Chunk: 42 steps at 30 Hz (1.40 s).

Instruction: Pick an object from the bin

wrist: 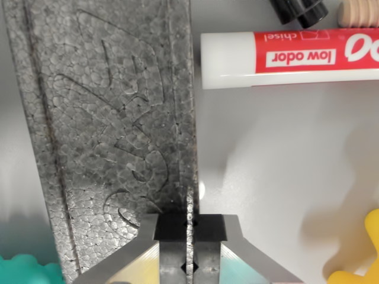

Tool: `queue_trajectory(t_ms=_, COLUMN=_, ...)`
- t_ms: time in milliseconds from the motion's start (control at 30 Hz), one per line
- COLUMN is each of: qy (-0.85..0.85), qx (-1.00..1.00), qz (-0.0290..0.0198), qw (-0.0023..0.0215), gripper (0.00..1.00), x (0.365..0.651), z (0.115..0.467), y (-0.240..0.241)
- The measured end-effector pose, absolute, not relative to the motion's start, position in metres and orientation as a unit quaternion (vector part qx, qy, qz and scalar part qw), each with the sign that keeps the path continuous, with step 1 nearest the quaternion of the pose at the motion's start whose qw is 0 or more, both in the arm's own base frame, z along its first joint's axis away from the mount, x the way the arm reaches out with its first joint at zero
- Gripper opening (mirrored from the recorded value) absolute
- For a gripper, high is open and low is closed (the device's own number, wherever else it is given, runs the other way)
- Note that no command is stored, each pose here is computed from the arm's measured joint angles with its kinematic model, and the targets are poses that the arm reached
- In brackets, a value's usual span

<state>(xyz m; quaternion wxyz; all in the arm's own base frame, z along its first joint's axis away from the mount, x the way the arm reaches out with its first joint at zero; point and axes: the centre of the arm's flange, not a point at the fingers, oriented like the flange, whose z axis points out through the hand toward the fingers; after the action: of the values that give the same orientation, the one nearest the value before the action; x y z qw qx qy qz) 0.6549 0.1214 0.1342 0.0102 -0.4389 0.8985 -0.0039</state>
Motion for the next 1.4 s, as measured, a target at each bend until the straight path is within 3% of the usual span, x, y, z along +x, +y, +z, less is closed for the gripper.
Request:
queue_trajectory(t_ms=367, qy=0.898, qx=-0.439, qz=-0.004, qw=0.0104, gripper=0.0, x=0.655, z=0.134, y=0.121)
queue_trajectory(t_ms=800, qy=0.899, qx=-0.439, qz=-0.0042, qw=0.0126, gripper=0.0, x=0.656, z=0.154, y=0.121)
queue_trajectory(t_ms=1400, qy=0.899, qx=-0.438, qz=-0.002, qw=0.0104, gripper=0.0, x=0.655, z=0.213, y=0.121)
